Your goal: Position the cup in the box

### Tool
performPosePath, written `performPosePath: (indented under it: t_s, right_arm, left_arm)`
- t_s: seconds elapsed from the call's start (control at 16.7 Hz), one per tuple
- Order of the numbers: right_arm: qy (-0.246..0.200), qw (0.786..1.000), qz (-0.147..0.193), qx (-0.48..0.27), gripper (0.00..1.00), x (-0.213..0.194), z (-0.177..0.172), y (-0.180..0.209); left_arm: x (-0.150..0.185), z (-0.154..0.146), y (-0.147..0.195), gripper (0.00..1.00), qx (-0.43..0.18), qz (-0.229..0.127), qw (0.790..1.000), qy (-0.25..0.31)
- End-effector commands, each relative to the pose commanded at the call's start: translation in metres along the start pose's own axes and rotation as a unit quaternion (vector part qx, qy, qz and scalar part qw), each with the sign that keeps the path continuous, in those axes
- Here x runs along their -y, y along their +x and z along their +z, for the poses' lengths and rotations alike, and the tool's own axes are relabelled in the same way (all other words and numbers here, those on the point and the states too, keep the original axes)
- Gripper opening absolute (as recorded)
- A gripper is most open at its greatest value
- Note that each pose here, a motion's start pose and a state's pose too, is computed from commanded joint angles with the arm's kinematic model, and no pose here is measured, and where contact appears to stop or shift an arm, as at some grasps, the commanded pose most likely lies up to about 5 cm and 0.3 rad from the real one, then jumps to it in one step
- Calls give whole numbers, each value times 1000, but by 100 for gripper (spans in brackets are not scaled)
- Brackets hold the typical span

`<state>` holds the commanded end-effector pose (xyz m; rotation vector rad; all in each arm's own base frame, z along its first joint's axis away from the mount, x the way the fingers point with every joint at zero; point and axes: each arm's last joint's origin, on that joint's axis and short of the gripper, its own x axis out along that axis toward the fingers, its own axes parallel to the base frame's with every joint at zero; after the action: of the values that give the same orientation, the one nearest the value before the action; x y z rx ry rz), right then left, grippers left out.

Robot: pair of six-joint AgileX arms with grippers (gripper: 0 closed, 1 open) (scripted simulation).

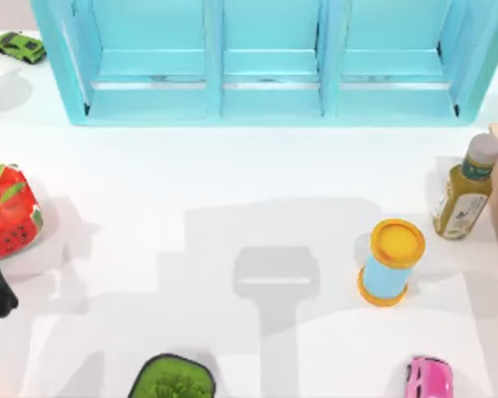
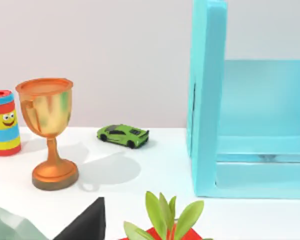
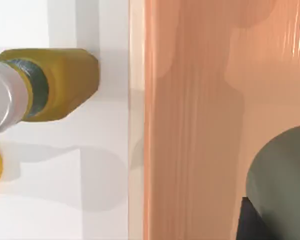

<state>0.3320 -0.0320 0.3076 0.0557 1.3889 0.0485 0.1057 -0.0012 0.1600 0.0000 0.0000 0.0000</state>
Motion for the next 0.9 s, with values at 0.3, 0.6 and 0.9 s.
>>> performPosePath:
  t_s: [0.3,0.6,0.9]
  right_arm:
    - [5,998,-7,-58,0,43,-28,19]
    - [4,998,-7,-58,0,42,-27,20]
    - [5,999,-8,-52,0,49,-31,57]
  left_arm:
    - [0,0,0,100,0,0,1000,0]
    - [0,0,0,100,0,0,1000,0]
    - [0,0,0,100,0,0,1000,0]
